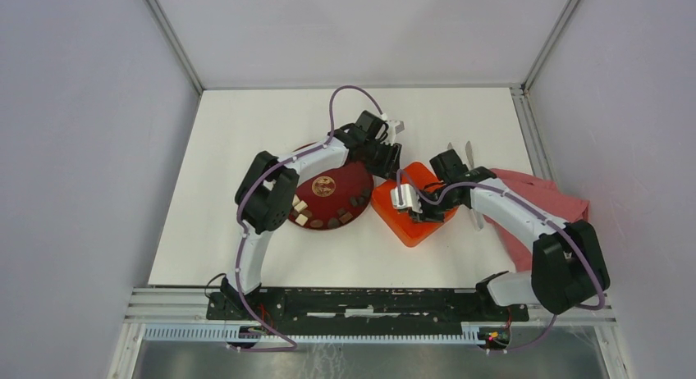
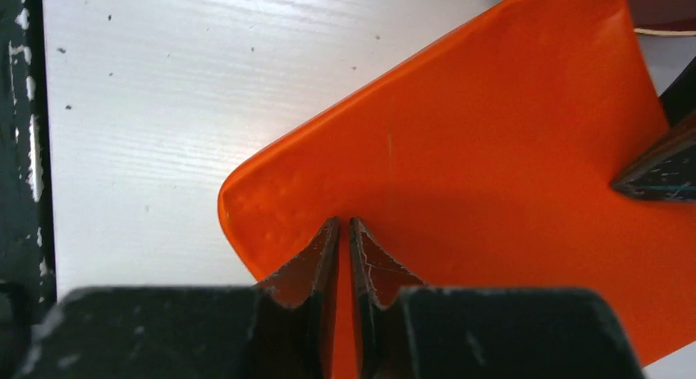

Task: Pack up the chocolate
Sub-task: Close the box lid on the packing box, then adjust the packing box at the center of the board, then reset both arms

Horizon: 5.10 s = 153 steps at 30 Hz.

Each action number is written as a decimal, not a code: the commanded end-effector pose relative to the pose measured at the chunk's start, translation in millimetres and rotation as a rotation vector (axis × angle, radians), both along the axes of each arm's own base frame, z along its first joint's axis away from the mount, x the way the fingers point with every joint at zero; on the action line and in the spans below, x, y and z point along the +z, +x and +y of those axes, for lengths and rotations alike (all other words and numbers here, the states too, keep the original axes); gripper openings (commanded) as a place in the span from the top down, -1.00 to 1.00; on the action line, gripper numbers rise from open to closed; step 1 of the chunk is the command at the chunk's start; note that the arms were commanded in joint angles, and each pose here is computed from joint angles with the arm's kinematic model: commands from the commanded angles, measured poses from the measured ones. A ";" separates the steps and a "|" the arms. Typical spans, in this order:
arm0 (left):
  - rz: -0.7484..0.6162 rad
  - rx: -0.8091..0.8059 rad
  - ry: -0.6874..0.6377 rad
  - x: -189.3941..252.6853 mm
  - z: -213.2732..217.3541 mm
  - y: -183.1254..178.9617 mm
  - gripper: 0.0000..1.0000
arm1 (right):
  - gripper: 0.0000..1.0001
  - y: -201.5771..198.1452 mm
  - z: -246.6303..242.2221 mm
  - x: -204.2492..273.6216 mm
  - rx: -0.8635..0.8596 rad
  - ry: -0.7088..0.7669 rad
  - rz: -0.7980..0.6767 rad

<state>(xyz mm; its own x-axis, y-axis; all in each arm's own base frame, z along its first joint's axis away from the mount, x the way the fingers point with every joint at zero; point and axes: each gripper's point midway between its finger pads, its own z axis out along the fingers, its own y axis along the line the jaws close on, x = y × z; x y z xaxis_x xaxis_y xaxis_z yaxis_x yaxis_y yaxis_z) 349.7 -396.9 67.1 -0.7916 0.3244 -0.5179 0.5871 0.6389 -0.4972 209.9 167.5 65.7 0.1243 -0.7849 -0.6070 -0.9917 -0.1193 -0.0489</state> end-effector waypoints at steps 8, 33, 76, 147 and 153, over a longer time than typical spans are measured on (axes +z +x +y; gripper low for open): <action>0.053 0.021 0.012 -3.4 -0.3 1.3 0.03 | 0.59 10.4 -4.4 27.6 -0.075 -0.008 0.063; 0.115 0.037 -0.034 -4.3 3.6 -9.4 0.25 | 0.70 151.1 -31.8 15.9 -0.646 -0.013 0.022; 0.083 0.230 -0.240 39.0 -25.6 -136.9 -0.25 | 0.32 64.2 -67.7 7.7 -0.653 0.091 0.214; -0.721 0.459 -0.511 382.0 190.5 -163.5 -1.00 | -0.95 66.7 -101.9 376.9 -1.067 0.912 -0.485; -0.722 0.461 -0.505 380.1 191.1 -163.0 -1.00 | -0.96 67.7 -103.2 376.3 -1.073 0.912 -0.488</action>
<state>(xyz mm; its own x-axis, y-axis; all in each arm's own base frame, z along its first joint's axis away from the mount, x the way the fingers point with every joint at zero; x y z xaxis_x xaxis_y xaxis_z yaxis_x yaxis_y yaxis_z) 185.3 -209.4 440.8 -0.2649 -0.3246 -0.9080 0.5956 0.6855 -0.4188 277.2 65.5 433.3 0.0446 -0.0274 -0.9986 -0.4556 0.8890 -0.0447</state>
